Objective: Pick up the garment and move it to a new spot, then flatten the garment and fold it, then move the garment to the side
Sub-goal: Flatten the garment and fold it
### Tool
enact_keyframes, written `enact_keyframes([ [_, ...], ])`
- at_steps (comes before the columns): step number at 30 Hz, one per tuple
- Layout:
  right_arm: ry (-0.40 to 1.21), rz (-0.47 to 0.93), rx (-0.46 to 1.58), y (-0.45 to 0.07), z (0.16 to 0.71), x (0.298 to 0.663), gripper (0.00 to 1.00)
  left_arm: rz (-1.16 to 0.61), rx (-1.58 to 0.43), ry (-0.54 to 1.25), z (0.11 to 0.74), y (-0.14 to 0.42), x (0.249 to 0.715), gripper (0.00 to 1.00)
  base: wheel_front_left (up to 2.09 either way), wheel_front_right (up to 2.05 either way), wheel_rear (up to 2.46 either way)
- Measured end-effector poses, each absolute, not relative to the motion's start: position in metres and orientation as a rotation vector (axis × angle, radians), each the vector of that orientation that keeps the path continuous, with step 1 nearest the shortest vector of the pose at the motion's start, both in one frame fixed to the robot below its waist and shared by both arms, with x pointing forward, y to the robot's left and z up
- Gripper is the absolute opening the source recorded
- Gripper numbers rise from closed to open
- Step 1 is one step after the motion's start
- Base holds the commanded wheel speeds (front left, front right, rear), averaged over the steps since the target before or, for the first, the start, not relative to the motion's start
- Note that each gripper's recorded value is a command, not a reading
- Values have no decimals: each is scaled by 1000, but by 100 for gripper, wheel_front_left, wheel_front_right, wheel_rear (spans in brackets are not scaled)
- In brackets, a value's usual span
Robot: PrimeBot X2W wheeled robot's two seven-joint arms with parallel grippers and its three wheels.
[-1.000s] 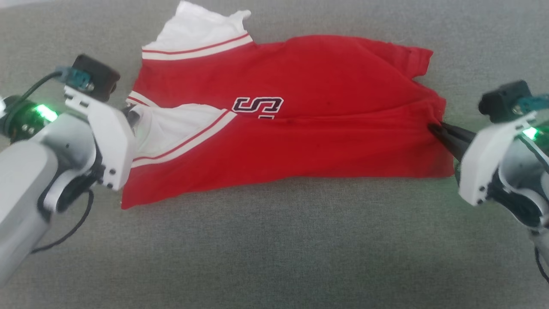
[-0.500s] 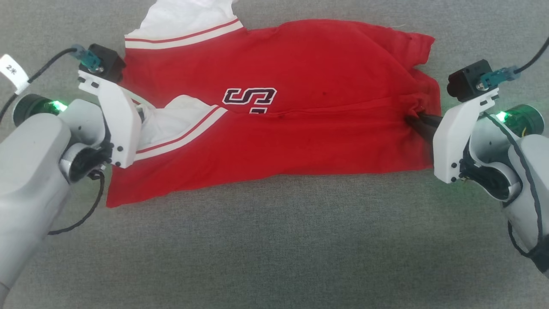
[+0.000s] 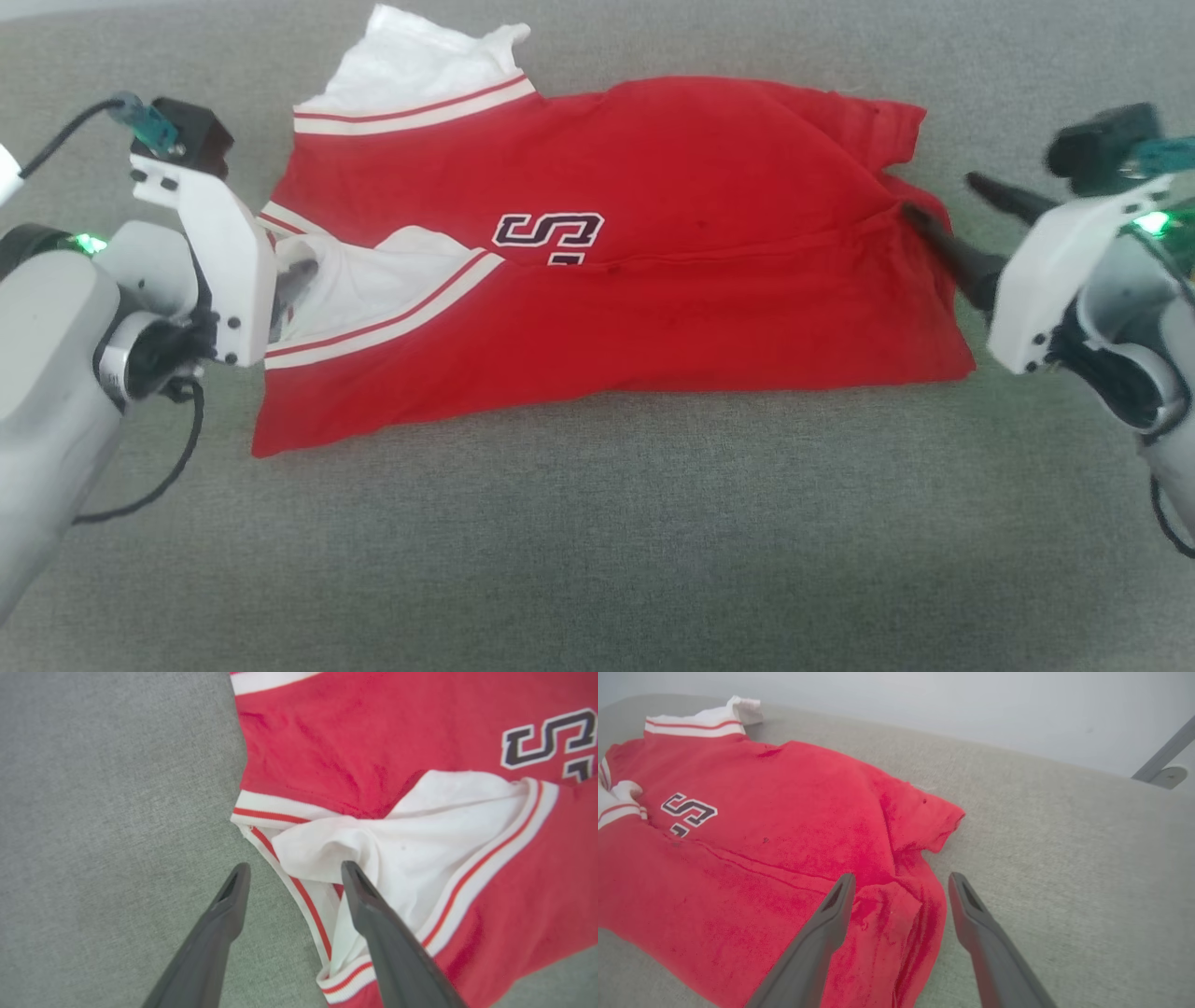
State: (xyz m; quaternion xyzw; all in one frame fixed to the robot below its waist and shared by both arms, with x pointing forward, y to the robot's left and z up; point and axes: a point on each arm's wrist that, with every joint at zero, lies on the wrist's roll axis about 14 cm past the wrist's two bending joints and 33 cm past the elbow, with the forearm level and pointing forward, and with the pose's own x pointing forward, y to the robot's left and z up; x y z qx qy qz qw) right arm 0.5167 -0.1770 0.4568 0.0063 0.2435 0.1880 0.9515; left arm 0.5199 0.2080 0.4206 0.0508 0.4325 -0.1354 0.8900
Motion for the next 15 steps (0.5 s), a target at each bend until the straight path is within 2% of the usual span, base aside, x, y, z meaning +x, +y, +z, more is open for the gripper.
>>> enact_keyframes([
  [6,339,337,18,-190,486,518,100,-276,106,890,433,206,504,100,0,0,0],
  [15,130,205,37,-221,524,507,100,-263,73,981,430,200,454,100,0,0,0],
])
